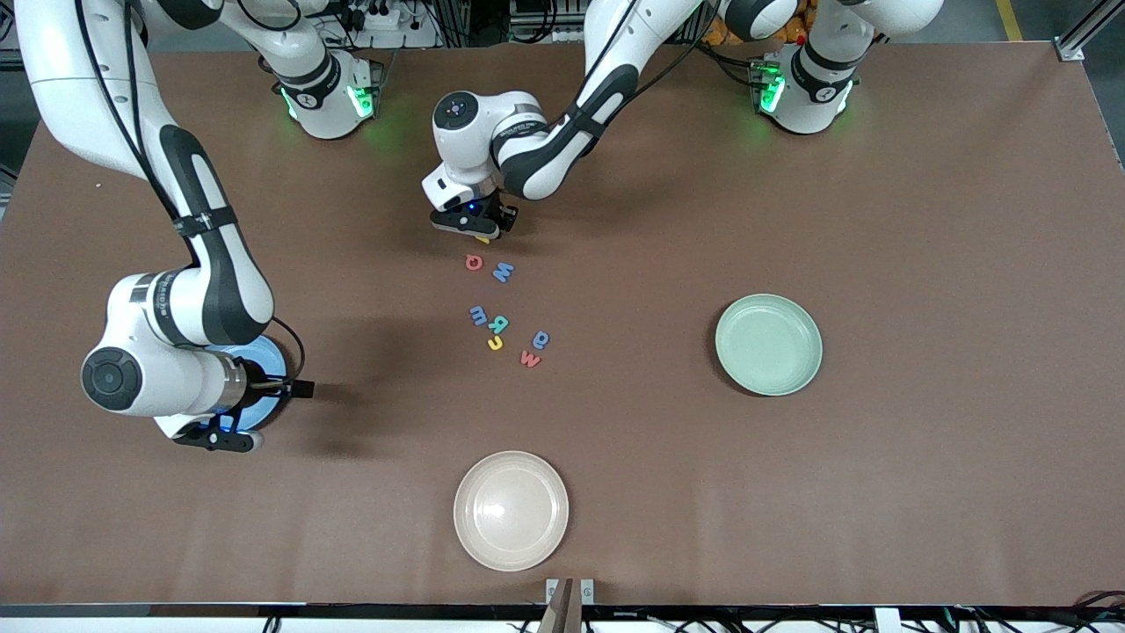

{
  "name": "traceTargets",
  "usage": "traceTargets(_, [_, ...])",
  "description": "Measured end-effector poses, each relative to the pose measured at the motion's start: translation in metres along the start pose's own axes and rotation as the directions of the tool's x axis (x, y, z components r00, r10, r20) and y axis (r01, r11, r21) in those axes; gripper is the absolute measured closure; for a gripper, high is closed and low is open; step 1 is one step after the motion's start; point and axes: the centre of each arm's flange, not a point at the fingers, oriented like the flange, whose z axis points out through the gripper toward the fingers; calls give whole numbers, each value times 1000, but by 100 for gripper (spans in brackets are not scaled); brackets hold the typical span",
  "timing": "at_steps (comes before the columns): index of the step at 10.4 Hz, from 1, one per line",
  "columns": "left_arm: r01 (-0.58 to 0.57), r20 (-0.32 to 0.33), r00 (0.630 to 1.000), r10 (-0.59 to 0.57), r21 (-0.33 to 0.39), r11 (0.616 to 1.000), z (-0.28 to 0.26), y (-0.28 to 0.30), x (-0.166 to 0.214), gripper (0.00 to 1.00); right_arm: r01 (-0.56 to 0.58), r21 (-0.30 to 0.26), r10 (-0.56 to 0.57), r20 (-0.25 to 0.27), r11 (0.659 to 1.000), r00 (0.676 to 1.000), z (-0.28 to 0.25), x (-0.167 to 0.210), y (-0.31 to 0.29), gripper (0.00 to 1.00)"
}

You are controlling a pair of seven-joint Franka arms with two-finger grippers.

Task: Sort upper and lower case letters into plates
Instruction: 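Close the left gripper on the yellow H, then drop the H on the green plate while the right gripper reaches letters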

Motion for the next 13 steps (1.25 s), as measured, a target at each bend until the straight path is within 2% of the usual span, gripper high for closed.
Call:
traceTargets(2, [-2, 0, 1000, 2, 0, 1000, 0, 0, 0, 55, 0, 0, 0, 0, 1000, 1000, 0, 0, 0, 0])
traceTargets(5, [-2, -1, 1000, 2, 1, 1000, -1, -1, 1, 67, 0, 0, 0, 2, 1000, 1000, 1, 0, 0, 0])
traceTargets(10, [4, -6, 1000, -4, 1, 1000, -2, -3, 6, 67, 0, -1, 0, 6, 1000, 1000, 3, -1, 0, 0])
traceTargets(13, [-22, 18, 1000, 21, 42, 999, -19, -34, 43, 67, 6, -1, -6, 5, 1000, 1000, 3, -1, -4, 0])
